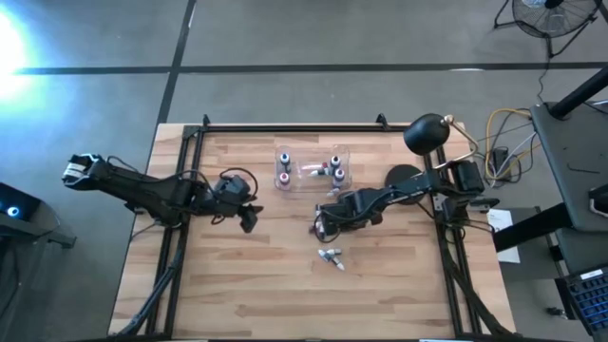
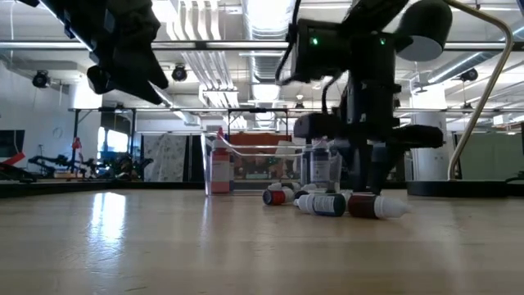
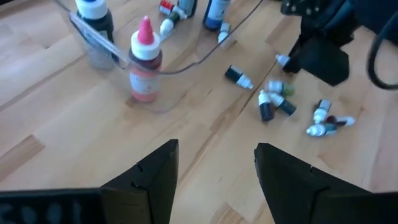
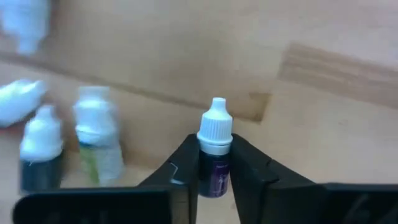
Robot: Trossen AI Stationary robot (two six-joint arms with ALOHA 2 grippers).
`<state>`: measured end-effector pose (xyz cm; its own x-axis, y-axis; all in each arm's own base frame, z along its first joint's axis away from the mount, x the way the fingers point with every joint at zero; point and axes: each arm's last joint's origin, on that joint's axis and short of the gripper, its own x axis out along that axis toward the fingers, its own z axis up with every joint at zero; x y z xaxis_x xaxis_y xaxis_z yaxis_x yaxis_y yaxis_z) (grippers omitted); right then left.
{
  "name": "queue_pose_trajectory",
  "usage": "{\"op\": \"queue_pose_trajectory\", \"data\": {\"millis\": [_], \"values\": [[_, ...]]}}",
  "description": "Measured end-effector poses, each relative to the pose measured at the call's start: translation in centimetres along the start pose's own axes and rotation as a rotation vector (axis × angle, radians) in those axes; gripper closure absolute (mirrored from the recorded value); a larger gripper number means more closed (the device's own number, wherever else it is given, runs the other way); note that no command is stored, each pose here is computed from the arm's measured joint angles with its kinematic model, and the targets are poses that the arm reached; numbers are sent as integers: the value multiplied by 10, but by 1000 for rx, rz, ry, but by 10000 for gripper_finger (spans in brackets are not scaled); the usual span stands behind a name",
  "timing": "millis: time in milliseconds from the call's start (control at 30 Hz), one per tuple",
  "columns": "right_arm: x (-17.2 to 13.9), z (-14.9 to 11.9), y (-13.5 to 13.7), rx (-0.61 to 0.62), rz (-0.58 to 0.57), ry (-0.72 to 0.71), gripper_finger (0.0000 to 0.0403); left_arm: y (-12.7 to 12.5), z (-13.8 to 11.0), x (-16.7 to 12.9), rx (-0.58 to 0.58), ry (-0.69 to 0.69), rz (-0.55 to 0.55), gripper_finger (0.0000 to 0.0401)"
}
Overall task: Pick & Place food coloring
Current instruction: Put the small purple food coloring bottle into the transparent bin, then put the small red food coloring bottle into the transparent bin
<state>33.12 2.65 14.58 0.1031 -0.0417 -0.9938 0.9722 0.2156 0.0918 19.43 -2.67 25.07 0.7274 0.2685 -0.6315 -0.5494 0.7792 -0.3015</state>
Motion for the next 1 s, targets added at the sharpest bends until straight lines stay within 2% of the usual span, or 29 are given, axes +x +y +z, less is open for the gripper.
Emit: {"op": "queue_pose_trajectory", "data": {"millis": [100, 233, 367, 500, 600, 700, 833, 933, 1000], "values": [[-24, 3, 15, -70, 97, -42, 352, -2, 2, 0, -13, -24, -19, 215], [-74, 29, 34, -103, 233, -225, 324, -4, 5, 0, -30, -56, -38, 215], [-117, 70, 43, -126, 278, -458, 308, -5, 6, 0, -52, -66, -44, 215], [-139, 108, 42, -175, 283, -528, 297, -5, 6, 0, -77, -65, -45, 215], [-146, 121, 38, -191, 263, -546, 268, -5, 6, 0, -102, -61, -49, 215], [-151, 119, 38, -234, 252, -545, 224, -6, 5, 0, -109, -60, -52, 215], [-150, 94, 41, -334, 203, -499, 164, -6, 5, 0, -113, -59, -53, 215], [-143, 64, 41, -568, 117, -439, 135, -6, 5, 0, -111, -58, -53, 215], [-130, 42, 37, -721, 66, -311, 125, -6, 5, 1, -93, -55, -50, 215]]}}
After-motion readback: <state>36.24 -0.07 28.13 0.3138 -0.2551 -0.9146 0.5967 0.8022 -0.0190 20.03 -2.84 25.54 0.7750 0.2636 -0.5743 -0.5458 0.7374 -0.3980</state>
